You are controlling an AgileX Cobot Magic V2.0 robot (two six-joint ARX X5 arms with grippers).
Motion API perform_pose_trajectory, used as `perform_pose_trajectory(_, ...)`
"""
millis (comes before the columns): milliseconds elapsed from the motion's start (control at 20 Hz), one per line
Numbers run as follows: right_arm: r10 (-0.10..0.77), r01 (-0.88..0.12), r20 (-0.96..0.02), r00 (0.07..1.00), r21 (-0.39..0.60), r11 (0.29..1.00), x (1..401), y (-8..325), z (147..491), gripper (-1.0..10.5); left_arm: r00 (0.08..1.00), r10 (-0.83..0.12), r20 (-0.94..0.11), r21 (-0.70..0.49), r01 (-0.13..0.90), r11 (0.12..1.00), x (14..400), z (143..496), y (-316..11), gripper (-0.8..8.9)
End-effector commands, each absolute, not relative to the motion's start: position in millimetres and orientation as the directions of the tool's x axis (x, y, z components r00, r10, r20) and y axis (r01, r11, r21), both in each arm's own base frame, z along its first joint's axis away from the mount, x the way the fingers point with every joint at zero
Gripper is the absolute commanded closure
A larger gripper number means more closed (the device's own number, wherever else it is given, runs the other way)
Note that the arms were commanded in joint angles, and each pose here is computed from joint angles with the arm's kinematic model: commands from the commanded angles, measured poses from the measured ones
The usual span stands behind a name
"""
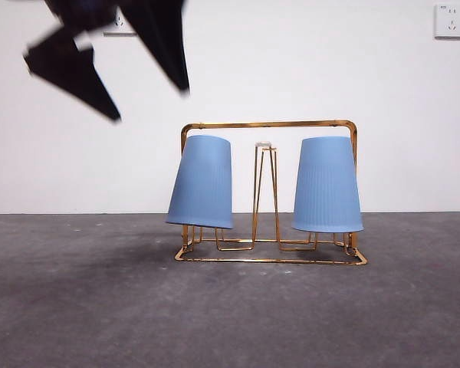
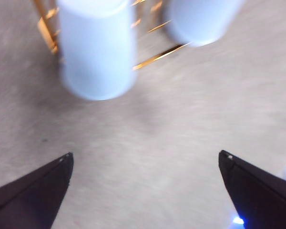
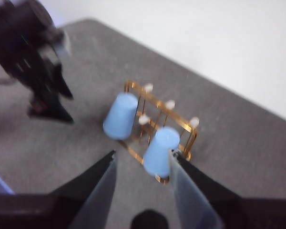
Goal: Pick up cup 1,put cup 1 in the cup rack,pick up cup 2,put cup 2 in the cup rack
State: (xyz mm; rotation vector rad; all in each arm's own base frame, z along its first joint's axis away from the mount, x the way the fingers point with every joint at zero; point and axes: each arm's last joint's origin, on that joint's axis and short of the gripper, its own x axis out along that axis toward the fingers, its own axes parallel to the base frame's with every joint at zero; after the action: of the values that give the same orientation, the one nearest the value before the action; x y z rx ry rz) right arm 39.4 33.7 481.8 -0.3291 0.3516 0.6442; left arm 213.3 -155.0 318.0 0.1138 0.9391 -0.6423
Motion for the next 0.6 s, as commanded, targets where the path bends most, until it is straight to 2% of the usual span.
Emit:
perform_pose_trajectory(50,0.498,-0.634,-0.479,0.723,-0.172,0.754,42.5,36.8,475.8,7.6,0.425,-0.543,-0.724,-0.234,0.589,0.773,192.1,338.9,-142.5,2.80)
perform_pose_trajectory(150,0.472,-0.633,-0.539,0.697,-0.155,0.758,45.1,39.6,470.5,7.6,0.438,-0.614,-0.657,-0.281,0.613,0.739,168.8,359.5,-127.8,2.80)
perform_pose_trajectory(300,0.468,-0.626,-0.550,0.692,-0.134,0.768,48.4,43.0,469.8,7.6,0.466,-0.680,-0.566,-0.296,0.655,0.695,137.9,381.3,-107.4,2.80)
perform_pose_trajectory(600,0.457,-0.612,-0.573,0.680,-0.100,0.785,55.2,50.1,468.4,7.6,0.507,-0.710,-0.489,-0.312,0.658,0.685,103.0,396.5,-82.8,3.07)
